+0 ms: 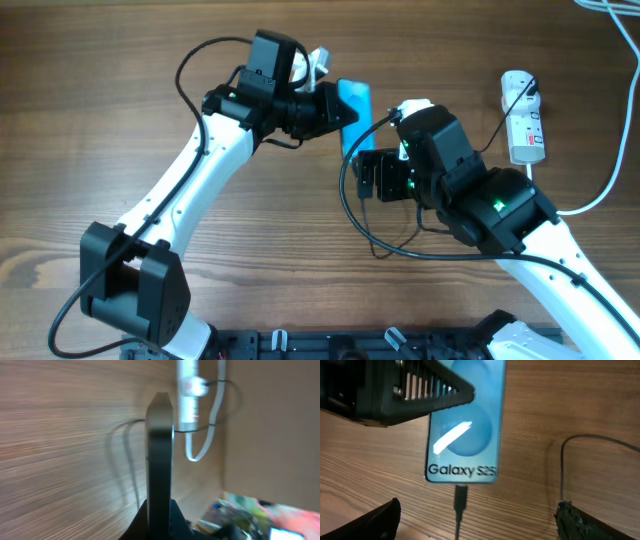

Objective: Plug charger to phone and switch on socket
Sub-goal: 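Lower the plugged-in phone flat onto the table with both grippers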

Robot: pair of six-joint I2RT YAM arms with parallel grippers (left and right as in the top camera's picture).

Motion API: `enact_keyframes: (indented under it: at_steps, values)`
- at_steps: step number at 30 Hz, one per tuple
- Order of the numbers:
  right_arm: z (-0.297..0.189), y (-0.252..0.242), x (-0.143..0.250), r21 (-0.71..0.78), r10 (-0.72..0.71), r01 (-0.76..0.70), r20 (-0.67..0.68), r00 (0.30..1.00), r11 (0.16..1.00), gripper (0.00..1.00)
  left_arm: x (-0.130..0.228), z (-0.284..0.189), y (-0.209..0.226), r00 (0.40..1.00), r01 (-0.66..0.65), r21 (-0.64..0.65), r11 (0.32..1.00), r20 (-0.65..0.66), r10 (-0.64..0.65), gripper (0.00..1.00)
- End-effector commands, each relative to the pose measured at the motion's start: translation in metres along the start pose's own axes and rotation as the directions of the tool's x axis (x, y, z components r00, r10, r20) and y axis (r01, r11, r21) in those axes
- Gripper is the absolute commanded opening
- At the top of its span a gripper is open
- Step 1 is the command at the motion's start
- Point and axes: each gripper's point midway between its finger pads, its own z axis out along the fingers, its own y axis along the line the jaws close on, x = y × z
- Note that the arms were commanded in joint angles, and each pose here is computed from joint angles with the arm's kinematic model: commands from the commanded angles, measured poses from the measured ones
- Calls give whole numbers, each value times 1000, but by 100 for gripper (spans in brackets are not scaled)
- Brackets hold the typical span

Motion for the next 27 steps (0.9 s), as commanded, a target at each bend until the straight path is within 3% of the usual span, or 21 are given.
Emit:
enact_keyframes:
  at_steps: [1,10,15,27]
  values:
    - [-2,-3,-5,20,10,-10,13,1000,1000,100,2,9,25,999,-41,-108,993,-12,40,4]
    - [30,-14,19,99,92,-81,-116,989,992,100,31,57,61,987,-28,-174,984,-161,0,4]
    - [33,-20,17,150,211,-197,-84,974,969,100,29,75,74,985,-34,-176,984,-170,3,4]
    - [33,-31,22,190,255,-233,-99,962,954,100,22,104,89,987,-41,-162,986,-158,15,4]
